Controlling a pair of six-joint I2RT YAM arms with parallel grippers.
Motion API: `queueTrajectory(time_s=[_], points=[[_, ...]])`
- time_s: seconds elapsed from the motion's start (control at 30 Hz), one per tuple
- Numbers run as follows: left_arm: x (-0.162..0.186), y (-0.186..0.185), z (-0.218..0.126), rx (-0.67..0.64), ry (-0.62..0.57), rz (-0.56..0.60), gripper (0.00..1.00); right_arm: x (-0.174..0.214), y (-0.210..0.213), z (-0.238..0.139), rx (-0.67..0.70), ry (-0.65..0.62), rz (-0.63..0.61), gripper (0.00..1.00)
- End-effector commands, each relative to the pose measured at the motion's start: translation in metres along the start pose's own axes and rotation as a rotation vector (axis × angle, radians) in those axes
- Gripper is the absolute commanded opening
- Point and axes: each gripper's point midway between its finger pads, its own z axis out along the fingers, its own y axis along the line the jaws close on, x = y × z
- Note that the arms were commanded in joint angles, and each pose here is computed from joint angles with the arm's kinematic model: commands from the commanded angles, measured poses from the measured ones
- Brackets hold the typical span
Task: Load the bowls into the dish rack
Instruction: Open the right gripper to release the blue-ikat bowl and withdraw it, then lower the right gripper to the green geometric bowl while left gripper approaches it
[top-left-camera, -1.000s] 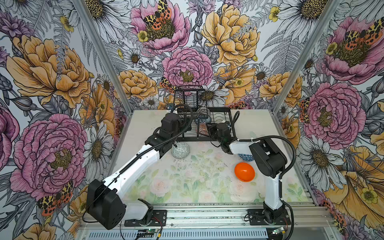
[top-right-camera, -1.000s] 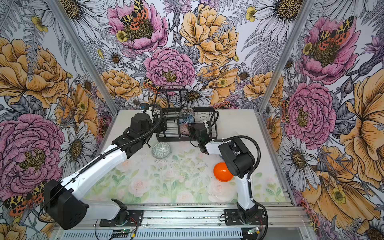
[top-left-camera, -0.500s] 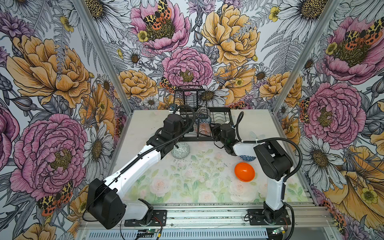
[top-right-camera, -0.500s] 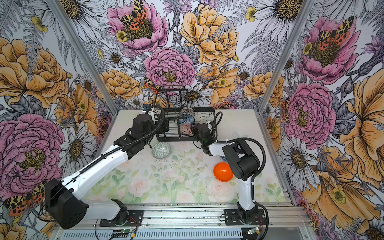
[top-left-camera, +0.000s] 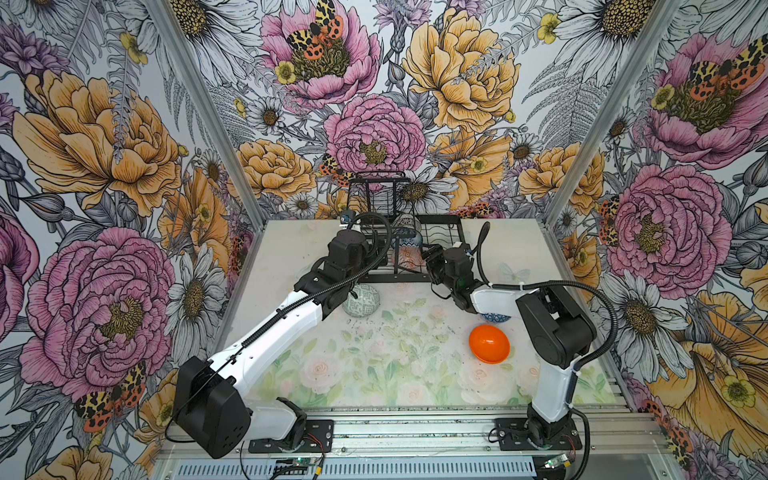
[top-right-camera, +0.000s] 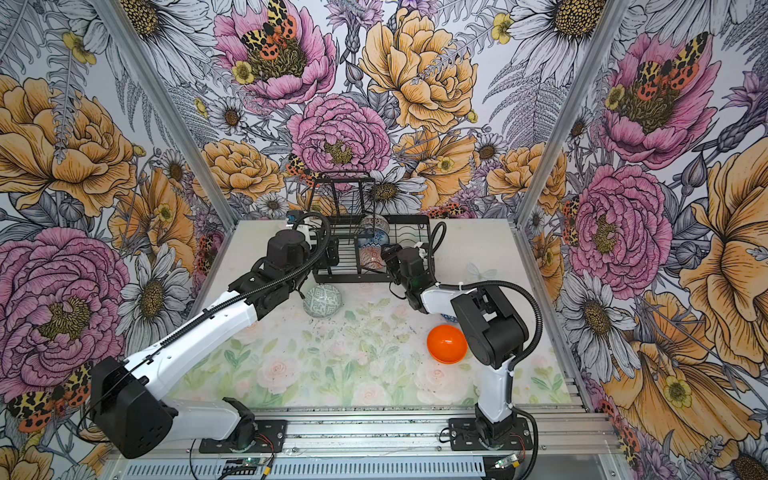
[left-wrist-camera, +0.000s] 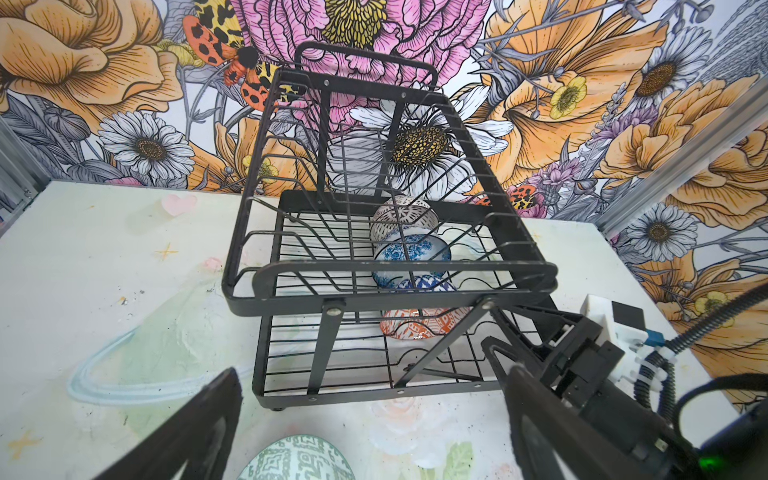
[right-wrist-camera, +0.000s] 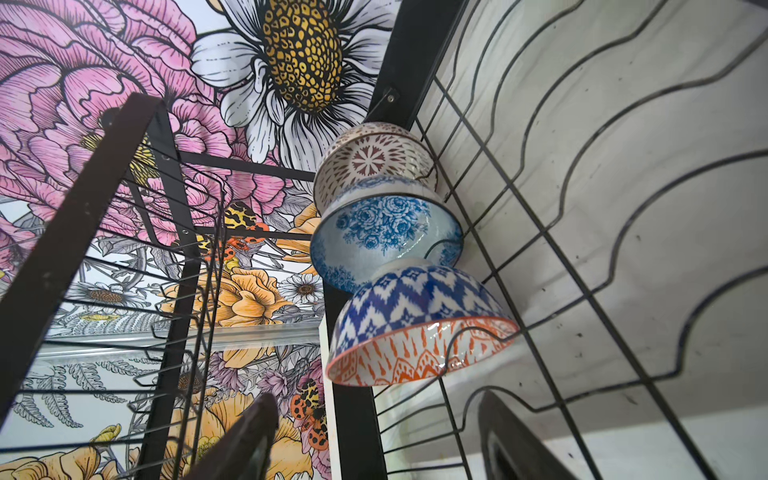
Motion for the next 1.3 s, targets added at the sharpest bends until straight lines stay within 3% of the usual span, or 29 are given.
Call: queueTrajectory(time_s=[0.0, 0.33, 0.5, 0.9, 1.27], points=[[0.005, 0.003, -0.005, -0.004, 0.004, -0.013, 0.99, -0.001, 0.007, -0.012, 0.014, 0.008, -0.075, 0.83], [0.03, 0.022, -0.014, -0.057, 0.066, -0.038, 0.99, 0.04, 0.014, -0.036, 0.144, 0.175, -0.442, 0.92], [0.044, 0.044, -0.021, -0.092, 0.08, -0.107, 0.98, 0.057, 0.001, -0.047, 0.214, 0.241, -0.597, 0.97], [0.111, 0.114, -0.029, -0.216, 0.248, -0.353, 0.99, 0.103, -0.018, -0.058, 0.265, 0.347, -0.764, 0.99], [0.151, 0.125, -0.028, -0.217, 0.384, -0.532, 0.99, 0.143, 0.007, -0.04, 0.15, 0.481, -0.757, 0.99]])
